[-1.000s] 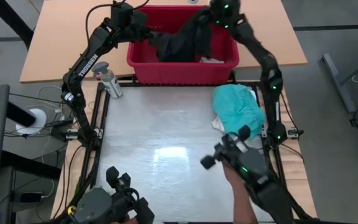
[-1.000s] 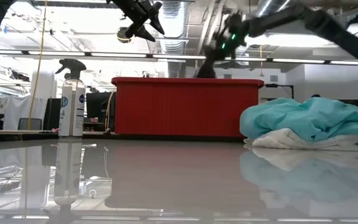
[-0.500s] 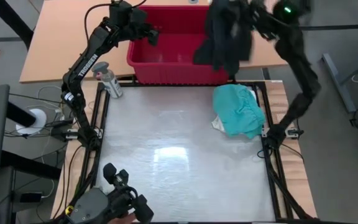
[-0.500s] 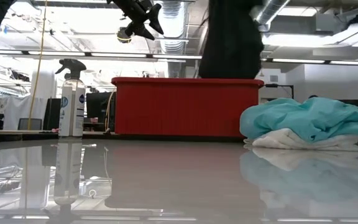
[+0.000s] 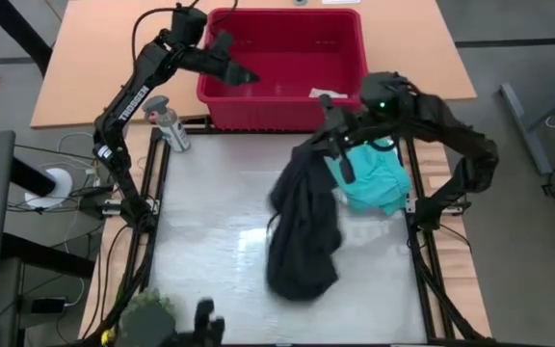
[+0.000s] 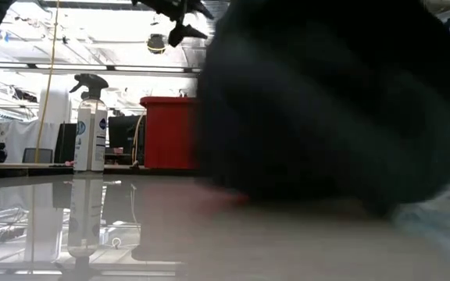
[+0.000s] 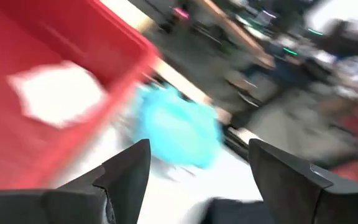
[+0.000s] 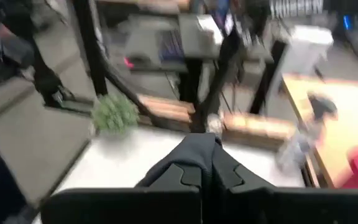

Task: Fold Laundry from Bin
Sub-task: Fold the black shorts

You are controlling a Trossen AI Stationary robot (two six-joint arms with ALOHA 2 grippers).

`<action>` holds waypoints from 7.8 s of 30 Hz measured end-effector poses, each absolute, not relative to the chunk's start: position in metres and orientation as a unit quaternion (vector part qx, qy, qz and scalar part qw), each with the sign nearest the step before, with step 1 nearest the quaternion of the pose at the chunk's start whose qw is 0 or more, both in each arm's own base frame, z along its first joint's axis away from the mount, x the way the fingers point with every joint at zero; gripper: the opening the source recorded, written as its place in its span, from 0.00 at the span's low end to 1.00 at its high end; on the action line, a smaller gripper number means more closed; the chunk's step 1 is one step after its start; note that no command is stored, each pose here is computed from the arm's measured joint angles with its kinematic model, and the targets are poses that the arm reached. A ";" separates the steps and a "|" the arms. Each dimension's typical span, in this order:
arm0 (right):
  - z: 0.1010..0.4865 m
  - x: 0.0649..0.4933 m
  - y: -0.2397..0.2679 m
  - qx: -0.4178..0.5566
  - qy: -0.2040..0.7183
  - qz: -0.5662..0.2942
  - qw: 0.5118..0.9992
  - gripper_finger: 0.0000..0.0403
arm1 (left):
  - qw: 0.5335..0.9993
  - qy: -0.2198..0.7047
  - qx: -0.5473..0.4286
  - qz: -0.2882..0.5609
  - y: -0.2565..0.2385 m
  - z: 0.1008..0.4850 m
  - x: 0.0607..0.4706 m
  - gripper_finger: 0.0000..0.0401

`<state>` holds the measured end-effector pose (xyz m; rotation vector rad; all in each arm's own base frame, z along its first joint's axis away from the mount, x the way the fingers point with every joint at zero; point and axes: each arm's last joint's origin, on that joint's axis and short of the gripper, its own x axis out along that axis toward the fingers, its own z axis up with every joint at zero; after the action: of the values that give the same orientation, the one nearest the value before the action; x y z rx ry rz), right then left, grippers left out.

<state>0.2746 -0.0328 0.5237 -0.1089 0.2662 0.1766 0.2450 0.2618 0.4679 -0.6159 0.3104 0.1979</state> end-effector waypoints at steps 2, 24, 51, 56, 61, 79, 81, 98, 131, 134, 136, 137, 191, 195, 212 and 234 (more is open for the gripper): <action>0.520 0.282 -0.032 -0.060 0.112 0.107 0.986 0.05 | 0.931 0.161 -0.322 0.058 0.248 0.472 0.246 0.64; 0.338 0.318 0.076 0.007 0.406 0.079 0.910 0.06 | 0.915 0.253 -0.213 0.231 0.102 0.515 0.192 0.64; 0.322 0.292 0.067 0.038 0.525 -0.073 0.847 0.63 | 0.847 0.384 -0.279 0.239 -0.022 0.287 0.217 0.64; 0.323 0.292 0.064 0.053 0.525 -0.086 0.845 0.63 | 0.825 0.340 -0.357 0.276 -0.035 0.244 0.215 0.64; 0.324 0.295 0.064 0.061 0.508 -0.085 0.855 0.63 | 0.796 0.300 -0.370 0.373 -0.032 0.218 0.205 0.64; 0.330 0.305 0.067 0.088 0.458 -0.080 0.881 0.63 | 0.792 0.236 -0.463 0.320 -0.038 0.174 0.228 0.64; 0.330 0.306 0.067 0.097 0.455 -0.084 0.881 0.63 | 0.792 0.239 -0.475 0.302 -0.041 0.168 0.237 0.64; 0.335 0.308 0.086 0.045 0.421 -0.021 0.905 0.55 | 0.829 0.167 -0.517 0.131 -0.023 0.219 0.286 0.01; 0.329 0.348 0.056 -0.044 0.376 -0.192 0.906 0.65 | 0.865 0.099 -0.486 0.077 0.018 0.292 0.310 0.00; 0.329 0.349 0.048 -0.038 0.376 -0.199 0.904 0.65 | 0.865 0.099 -0.486 0.076 0.018 0.292 0.310 0.00; 0.330 0.351 0.044 -0.028 0.375 -0.194 0.906 0.64 | 0.865 0.097 -0.487 0.074 0.018 0.293 0.310 0.00; 0.330 0.351 0.042 -0.020 0.378 -0.185 0.907 0.64 | 0.865 0.095 -0.487 0.072 0.018 0.293 0.310 0.00; 0.350 0.322 0.028 -0.040 0.400 -0.196 0.894 0.08 | 0.891 0.342 -0.259 0.149 -0.006 0.161 0.228 0.48; 0.352 0.322 0.028 -0.043 0.396 -0.193 0.897 0.08 | 0.893 0.337 -0.261 0.144 -0.007 0.157 0.231 0.48; 0.433 0.295 0.013 -0.104 0.359 -0.243 0.895 0.08 | 0.849 0.425 -0.300 0.100 -0.013 0.119 0.251 0.03; 0.506 0.239 0.014 -0.101 0.307 -0.242 0.915 0.08 | 0.848 0.370 -0.367 0.096 -0.022 0.369 0.167 0.00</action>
<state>0.2391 0.0142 0.5058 -0.2085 0.6324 -0.4991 0.1674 -0.0221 0.3689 -0.7725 0.7793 0.2019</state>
